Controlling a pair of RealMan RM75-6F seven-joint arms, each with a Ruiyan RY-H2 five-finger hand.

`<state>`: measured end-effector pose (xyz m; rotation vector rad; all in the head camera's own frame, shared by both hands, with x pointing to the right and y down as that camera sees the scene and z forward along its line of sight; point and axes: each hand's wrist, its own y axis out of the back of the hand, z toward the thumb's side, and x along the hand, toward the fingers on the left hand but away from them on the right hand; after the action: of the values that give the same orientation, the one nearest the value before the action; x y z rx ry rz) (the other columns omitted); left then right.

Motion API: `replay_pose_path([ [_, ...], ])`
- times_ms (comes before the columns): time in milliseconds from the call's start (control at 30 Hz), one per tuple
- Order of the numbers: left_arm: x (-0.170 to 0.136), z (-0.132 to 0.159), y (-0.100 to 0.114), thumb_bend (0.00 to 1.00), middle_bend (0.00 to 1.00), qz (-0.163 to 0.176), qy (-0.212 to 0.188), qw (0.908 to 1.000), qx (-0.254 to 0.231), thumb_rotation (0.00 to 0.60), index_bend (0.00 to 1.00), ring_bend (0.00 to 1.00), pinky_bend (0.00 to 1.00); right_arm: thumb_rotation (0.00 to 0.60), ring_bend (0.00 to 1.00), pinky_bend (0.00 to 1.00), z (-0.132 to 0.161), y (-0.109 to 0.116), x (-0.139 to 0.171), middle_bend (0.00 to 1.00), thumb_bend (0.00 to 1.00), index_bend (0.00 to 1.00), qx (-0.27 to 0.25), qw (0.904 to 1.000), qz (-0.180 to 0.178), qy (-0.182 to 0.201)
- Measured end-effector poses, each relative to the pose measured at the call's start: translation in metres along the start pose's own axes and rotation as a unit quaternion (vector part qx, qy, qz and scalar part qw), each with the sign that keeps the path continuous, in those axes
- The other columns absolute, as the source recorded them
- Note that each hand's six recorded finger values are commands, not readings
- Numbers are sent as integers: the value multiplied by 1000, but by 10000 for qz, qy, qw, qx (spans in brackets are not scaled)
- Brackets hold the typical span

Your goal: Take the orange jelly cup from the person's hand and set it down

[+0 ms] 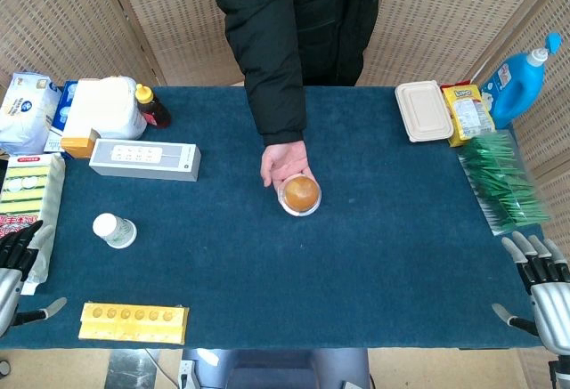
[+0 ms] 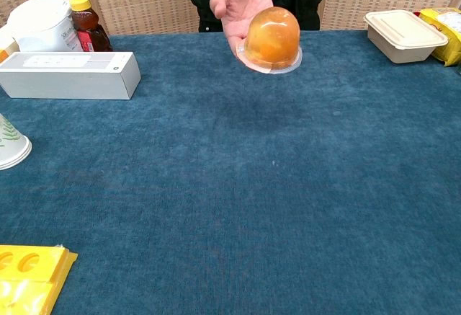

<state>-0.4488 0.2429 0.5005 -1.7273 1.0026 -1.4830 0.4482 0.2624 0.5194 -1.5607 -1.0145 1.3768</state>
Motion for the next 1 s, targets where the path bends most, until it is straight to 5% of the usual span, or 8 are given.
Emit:
replay_pose_path([
  [400, 1, 1, 0, 84, 0, -3, 2, 10000, 8, 600, 0, 0, 39, 600, 0, 50, 14, 2, -19, 53, 10, 87, -284, 9992, -58, 287],
  [733, 2, 0, -1, 85, 0, -33, 18, 10000, -3, 600, 0, 0, 39, 600, 96, 207, 100, 41, -110, 119, 46, 127, -719, 9835, -452, 1596],
  [1000, 5, -3, -1, 85, 0, -85, 64, 9999, -21, 600, 0, 0, 39, 600, 99, 214, 170, 40, -166, 128, 46, 136, -795, 9721, -29, 2208],
])
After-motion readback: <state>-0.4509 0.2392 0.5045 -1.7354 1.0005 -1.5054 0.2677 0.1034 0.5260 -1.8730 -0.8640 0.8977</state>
